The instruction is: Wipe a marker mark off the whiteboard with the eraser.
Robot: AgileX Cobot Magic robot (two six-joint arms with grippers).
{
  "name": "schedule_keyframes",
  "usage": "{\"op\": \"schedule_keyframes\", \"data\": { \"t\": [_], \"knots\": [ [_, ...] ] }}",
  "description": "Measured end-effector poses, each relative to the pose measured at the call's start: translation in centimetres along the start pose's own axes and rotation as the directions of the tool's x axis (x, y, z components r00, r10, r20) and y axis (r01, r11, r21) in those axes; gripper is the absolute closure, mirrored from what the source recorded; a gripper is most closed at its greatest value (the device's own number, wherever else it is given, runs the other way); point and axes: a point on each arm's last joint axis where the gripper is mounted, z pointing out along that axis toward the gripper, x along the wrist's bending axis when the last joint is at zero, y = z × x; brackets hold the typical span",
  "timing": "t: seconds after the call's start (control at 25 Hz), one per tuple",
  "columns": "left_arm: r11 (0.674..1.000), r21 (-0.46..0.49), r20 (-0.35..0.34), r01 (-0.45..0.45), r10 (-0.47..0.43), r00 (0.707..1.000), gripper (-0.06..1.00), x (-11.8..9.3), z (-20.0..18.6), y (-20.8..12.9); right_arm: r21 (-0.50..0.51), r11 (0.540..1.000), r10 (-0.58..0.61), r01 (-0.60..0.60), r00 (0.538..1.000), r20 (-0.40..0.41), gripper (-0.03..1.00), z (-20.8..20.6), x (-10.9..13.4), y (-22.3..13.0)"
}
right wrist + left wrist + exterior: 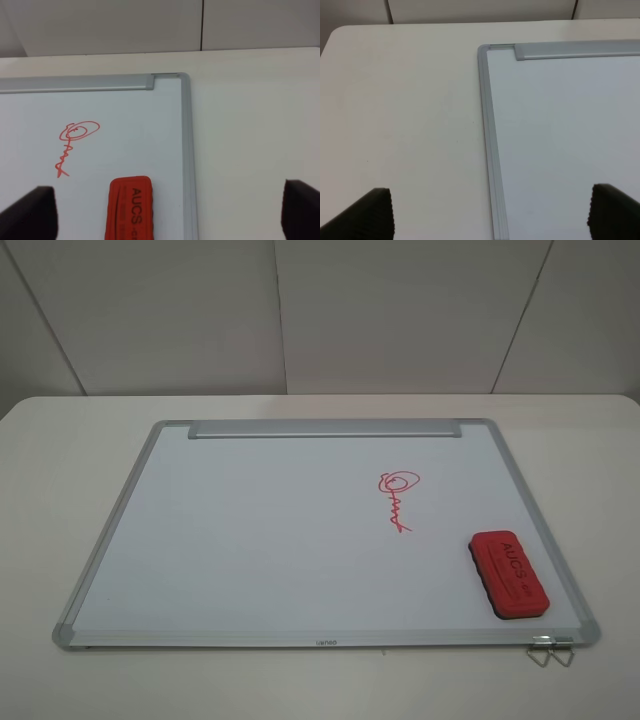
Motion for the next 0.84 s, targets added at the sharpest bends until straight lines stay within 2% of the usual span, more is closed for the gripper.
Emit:
{"op": "schedule_keyframes", "data": {
  "t": [0.84],
  "knots": [
    [1.0,0.0,0.0,0.0,0.0,1.0,0.17,0.0,0.0,0.0,0.0,1.0,0.001,-0.001,1.0,0.0,0.16,0.0,0.0,0.0]
  ]
}}
